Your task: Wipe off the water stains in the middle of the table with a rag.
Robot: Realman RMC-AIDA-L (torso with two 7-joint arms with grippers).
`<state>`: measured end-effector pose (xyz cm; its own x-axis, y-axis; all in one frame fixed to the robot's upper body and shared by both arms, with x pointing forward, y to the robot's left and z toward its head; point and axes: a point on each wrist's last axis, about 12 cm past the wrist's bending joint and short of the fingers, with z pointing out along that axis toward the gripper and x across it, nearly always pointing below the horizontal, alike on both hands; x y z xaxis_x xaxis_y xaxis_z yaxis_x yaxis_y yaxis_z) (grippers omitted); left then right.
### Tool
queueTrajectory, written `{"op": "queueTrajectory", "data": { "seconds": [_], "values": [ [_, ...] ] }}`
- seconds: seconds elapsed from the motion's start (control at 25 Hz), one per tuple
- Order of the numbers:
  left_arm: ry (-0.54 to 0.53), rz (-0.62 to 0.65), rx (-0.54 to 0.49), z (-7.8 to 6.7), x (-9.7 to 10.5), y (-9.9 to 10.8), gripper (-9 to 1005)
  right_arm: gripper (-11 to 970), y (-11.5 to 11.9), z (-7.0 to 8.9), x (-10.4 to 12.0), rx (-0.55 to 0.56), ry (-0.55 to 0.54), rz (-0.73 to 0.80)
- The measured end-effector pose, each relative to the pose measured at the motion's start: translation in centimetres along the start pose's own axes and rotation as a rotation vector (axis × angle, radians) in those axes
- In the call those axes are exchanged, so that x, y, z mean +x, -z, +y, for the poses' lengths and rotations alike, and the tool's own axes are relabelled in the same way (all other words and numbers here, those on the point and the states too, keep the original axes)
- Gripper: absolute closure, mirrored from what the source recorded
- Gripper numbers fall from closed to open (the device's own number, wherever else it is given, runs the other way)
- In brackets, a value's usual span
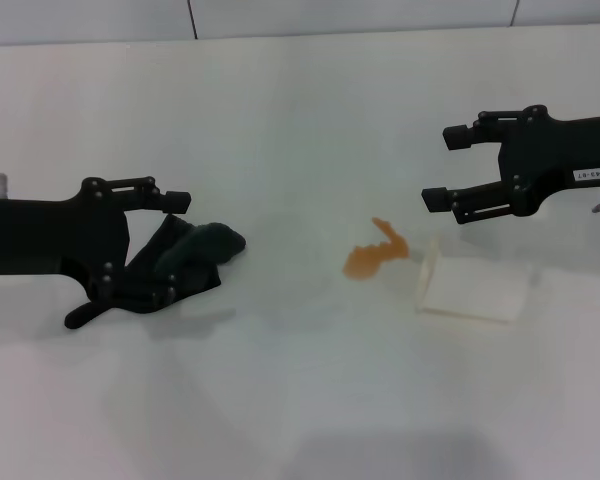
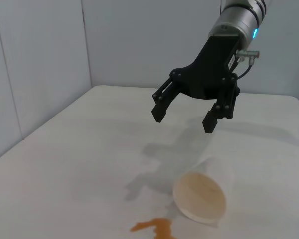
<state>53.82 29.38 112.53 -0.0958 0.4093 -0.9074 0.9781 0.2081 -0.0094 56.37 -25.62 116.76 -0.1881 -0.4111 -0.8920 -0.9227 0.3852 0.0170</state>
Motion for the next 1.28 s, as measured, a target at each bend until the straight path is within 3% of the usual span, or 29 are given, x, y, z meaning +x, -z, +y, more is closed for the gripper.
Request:
{"op": "queueTrajectory", "data": {
  "seconds": [0.96, 1.28],
  "values": [
    [-0.02, 0.01, -0.001, 0.3, -0.4, 0.1, 135, 108, 0.5, 0.0, 0.2, 0.004, -0.049, 0.007],
    [-0.021, 0.023, 0.004, 0.4, -0.4, 0.0, 134, 108, 1.4, 0.4, -0.1, 0.021, -0.057, 0.105]
  ]
}}
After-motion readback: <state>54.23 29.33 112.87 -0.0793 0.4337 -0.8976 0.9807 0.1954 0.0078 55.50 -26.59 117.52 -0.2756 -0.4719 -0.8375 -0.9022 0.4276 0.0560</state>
